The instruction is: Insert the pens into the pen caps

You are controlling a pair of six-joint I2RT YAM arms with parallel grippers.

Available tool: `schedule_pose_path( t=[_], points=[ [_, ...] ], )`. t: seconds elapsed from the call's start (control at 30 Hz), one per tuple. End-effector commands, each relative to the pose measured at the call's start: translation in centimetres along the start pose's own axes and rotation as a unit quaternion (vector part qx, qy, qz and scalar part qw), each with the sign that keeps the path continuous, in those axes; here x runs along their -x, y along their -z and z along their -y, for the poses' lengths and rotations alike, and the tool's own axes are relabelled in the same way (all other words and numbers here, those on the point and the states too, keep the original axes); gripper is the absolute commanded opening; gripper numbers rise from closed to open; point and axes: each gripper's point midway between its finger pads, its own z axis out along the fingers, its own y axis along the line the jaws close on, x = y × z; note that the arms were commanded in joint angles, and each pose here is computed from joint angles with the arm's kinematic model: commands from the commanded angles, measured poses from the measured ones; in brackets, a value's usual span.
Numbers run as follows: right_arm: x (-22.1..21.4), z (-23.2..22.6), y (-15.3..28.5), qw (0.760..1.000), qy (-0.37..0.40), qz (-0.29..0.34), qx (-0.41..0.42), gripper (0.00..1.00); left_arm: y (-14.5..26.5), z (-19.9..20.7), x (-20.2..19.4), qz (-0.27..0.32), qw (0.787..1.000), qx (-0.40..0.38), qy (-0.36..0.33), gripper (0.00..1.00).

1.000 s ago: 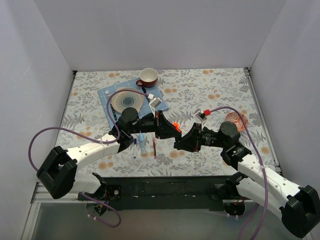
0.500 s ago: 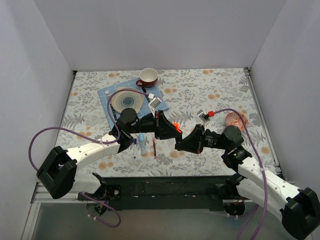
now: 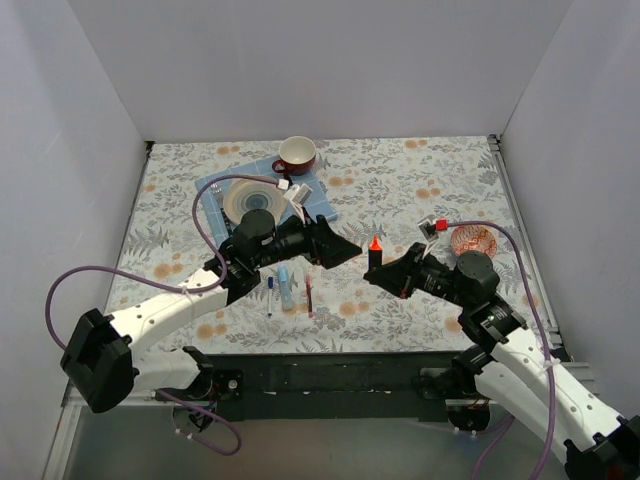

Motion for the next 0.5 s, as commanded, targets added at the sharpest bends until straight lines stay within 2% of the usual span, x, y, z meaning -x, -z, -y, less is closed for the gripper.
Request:
schedule_pose_path(
  t=[0.0, 0.03, 0.07, 0.1, 0.17, 0.23, 0.27, 0.33, 0.43, 0.47],
  points=[
    [3.2, 3.5, 2.1, 0.986, 0.035, 0.063, -0.149, 0.01, 1.8, -7.2, 3.1, 0.067, 0.966, 0.244, 0.055, 0.83],
    [3.2, 4.0, 2.8, 0.983, 0.033, 0.066, -0.17, 0.01, 2.9, -9.6, 4.5, 0.114, 0.938, 0.32, 0.074, 0.77],
    [3.9, 4.5, 3.2, 0.978, 0.038, 0.08, -0.189, 0.01, 3.0, -10.1, 5.0, 0.148, 0.917, 0.34, 0.147, 0.73],
    [4.3, 4.3, 3.5, 0.976, 0.042, 0.086, -0.195, 0.01, 3.7, -11.7, 3.4, 0.14, 0.893, 0.384, 0.186, 0.7],
    [4.8, 3.9, 3.8, 0.975, 0.05, 0.093, -0.195, 0.01, 3.8, -12.5, 3.5, 0.177, 0.851, 0.412, 0.274, 0.65],
    [5.1, 3.4, 4.0, 0.976, 0.057, 0.098, -0.186, 0.01, 3.8, -14.6, 0.9, 0.146, 0.816, 0.467, 0.307, 0.63],
    [5.2, 3.2, 4.1, 0.976, 0.061, 0.1, -0.184, 0.01, 3.0, -14.1, 1.7, 0.145, 0.815, 0.462, 0.318, 0.63],
    [5.4, 2.9, 4.5, 0.975, 0.067, 0.106, -0.183, 0.01, 2.2, -15.8, -0.3, 0.117, 0.79, 0.499, 0.336, 0.63],
    [5.5, 2.6, 4.9, 0.974, 0.074, 0.11, -0.181, 0.01, 0.4, -16.6, -0.1, 0.105, 0.792, 0.51, 0.32, 0.63],
    [5.6, 2.5, 4.9, 0.975, 0.077, 0.111, -0.179, 0.01, -0.4, -17.9, -1.4, 0.088, 0.789, 0.526, 0.305, 0.64]
  ],
)
